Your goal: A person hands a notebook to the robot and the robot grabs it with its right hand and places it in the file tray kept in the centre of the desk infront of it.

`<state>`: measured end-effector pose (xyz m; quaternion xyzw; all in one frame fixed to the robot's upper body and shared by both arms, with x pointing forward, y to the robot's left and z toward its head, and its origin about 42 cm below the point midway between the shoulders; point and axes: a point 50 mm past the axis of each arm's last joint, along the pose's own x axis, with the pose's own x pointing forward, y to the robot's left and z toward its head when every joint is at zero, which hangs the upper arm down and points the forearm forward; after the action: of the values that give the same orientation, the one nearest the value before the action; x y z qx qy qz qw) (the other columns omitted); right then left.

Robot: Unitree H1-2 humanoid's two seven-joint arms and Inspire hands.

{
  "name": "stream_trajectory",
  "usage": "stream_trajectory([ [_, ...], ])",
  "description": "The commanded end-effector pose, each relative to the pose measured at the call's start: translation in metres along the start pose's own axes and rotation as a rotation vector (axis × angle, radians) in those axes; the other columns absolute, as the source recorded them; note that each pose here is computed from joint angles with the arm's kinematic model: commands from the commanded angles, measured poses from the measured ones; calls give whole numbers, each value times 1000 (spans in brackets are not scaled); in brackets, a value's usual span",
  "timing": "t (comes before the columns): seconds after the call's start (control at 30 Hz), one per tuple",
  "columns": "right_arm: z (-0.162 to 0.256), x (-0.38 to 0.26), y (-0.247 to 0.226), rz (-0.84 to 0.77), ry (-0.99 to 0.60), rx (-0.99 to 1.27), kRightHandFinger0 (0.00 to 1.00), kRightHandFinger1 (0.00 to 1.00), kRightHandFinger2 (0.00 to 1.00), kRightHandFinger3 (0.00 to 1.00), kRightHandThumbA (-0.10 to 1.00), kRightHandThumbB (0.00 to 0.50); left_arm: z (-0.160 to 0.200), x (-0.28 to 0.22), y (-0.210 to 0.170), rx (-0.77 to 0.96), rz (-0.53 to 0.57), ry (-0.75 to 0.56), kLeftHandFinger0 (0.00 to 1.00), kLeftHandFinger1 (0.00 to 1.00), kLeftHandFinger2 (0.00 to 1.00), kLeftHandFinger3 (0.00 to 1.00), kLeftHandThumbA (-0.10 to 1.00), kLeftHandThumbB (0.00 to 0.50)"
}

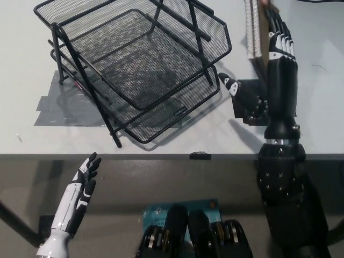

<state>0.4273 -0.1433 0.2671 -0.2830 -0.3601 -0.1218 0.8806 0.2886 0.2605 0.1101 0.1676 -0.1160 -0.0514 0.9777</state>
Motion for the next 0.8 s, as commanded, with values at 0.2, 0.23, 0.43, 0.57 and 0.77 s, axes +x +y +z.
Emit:
stream_trajectory([
  [0.2,5,39,15,-60,-47,-70,1000,1000,1000,1000,1000,439,12,7,3,20,-2,-69,1000,1000,1000,1000,1000,334],
  [0.23,3,40,18,-60,-38,-75,1000,1000,1000,1000,1000,438,12,7,4,25,-2,-71,1000,1000,1000,1000,1000,334],
  [0.43,-9,44,27,-81,14,-104,1000,1000,1000,1000,951,412,14,8,5,33,-2,-71,1000,1000,1000,1000,1000,340],
  [0.57,-16,47,23,-168,60,-93,999,931,939,1000,721,48,14,9,5,32,1,-71,1000,1000,1000,1000,1000,341],
  [0.77,-23,54,8,-208,87,-81,0,0,0,9,853,0,13,11,6,37,0,-73,1000,1000,1000,1000,1000,341],
])
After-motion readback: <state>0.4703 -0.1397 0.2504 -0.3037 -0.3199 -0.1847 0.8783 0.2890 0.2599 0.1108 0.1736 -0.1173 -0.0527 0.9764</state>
